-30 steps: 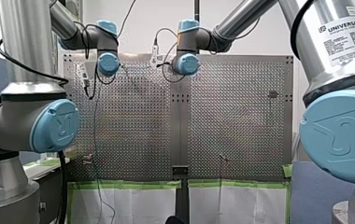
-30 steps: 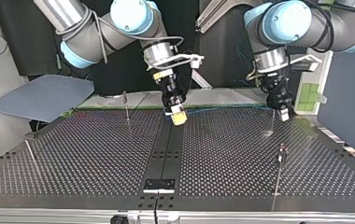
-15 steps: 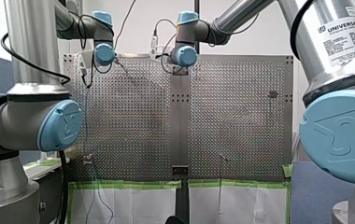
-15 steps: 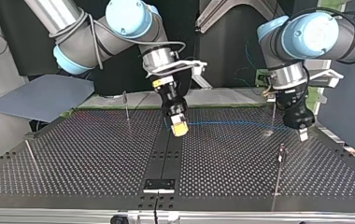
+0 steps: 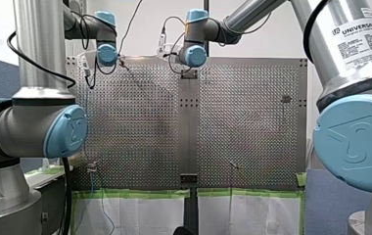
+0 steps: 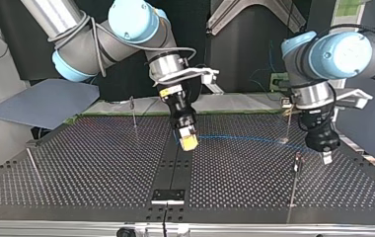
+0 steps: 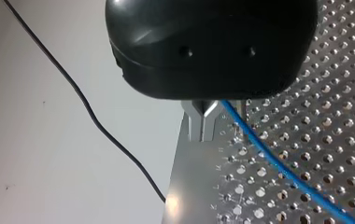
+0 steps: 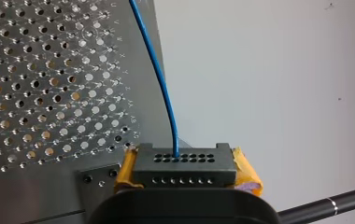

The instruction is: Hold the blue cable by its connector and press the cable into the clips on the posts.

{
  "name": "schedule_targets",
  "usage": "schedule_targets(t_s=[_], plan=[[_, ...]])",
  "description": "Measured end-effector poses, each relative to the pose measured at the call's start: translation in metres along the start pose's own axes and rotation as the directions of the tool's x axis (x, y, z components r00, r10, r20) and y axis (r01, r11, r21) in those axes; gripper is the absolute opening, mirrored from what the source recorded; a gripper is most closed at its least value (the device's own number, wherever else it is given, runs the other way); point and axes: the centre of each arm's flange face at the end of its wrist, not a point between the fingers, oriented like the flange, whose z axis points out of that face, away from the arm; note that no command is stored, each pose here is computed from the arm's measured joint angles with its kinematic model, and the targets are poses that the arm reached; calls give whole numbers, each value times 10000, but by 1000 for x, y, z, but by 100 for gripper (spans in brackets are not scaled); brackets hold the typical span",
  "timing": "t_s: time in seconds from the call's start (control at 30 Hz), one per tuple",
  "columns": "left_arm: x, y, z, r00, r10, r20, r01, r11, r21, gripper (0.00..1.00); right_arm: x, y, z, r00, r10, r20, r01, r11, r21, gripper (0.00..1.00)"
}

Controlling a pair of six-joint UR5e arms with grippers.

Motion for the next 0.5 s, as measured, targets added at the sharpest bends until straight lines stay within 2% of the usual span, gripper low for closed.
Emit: schedule_targets(t_s=[0.2,0.5], plan=[[1,5,2,9999,51,-90,-52,9999,-97,0,-4,-1,0,10000,0,65,0,10000,18,0],[3,7,2,9997,125,-199,-127,9999,-116,0,-26,-5,1,9994,-13,357,8,9999,141,0]])
